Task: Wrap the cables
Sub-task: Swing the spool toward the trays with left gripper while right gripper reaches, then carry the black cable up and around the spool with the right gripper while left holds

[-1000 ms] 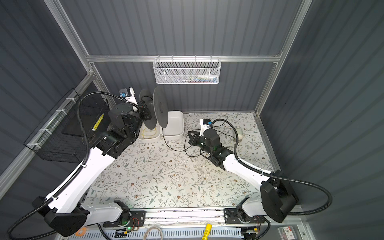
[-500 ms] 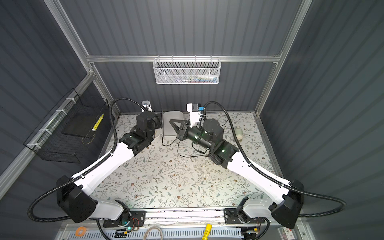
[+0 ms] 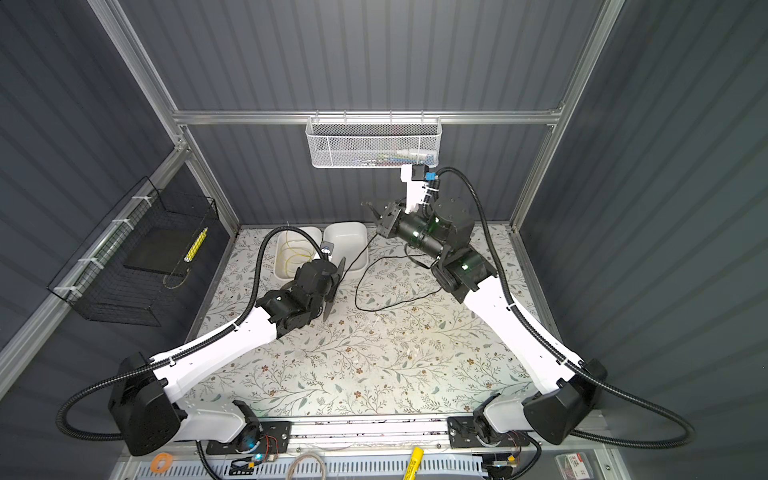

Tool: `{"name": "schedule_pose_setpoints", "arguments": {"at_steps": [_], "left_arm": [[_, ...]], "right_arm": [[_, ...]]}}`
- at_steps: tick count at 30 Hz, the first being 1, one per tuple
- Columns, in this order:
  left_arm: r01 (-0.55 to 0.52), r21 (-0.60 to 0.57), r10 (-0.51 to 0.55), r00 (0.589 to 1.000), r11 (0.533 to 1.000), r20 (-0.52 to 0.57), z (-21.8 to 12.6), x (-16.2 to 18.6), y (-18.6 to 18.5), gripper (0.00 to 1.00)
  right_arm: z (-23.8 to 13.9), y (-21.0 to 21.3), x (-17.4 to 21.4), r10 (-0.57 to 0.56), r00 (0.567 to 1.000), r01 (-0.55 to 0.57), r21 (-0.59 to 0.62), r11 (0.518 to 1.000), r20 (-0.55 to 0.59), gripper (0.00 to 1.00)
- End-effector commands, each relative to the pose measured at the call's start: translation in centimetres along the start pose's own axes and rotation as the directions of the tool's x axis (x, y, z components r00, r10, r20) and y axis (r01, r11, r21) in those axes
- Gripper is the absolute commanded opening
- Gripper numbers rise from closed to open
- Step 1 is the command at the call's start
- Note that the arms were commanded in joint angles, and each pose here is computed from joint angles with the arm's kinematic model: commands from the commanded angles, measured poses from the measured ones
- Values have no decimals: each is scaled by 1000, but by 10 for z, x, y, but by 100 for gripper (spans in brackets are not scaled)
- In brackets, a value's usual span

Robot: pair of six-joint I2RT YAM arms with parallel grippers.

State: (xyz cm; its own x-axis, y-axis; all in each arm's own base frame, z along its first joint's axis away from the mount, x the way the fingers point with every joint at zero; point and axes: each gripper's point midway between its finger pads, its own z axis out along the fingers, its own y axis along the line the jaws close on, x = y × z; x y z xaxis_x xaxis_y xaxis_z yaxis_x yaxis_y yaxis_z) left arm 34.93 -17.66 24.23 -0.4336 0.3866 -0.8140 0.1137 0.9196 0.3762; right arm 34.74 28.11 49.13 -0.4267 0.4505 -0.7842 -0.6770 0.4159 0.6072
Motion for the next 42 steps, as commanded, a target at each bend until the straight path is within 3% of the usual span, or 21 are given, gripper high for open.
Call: {"name": "schedule_pose_setpoints", "arguments": {"at_steps": [1,8,13,20,32,42], "left_arm": [[5,9,-5,1000,1000,-13,-14,6,10,0],[-17,-7,16,994,1000,-108,-27,50,22,0],[-6,-45,0,991,999,-132,-39,64,39,0],[-8,-131,-8,993,991,-119,-61,65,73,0],[-24,-259,5,997,966,-73,-95,56,124,0],[-23,-310,7,999,950,-52,-115,46,150,0]], "right_arm": [[-8,-2,-27,11,1000,-10,-15,1000,29,2],[-25,-45,-64,39,993,-46,67,997,111,8],[-41,-64,-91,35,984,-55,112,992,173,8],[-71,-84,-135,28,961,-74,157,985,277,9],[-89,-119,-186,31,939,-106,205,973,341,9],[-101,-177,-205,32,931,-152,308,939,364,10]]}}
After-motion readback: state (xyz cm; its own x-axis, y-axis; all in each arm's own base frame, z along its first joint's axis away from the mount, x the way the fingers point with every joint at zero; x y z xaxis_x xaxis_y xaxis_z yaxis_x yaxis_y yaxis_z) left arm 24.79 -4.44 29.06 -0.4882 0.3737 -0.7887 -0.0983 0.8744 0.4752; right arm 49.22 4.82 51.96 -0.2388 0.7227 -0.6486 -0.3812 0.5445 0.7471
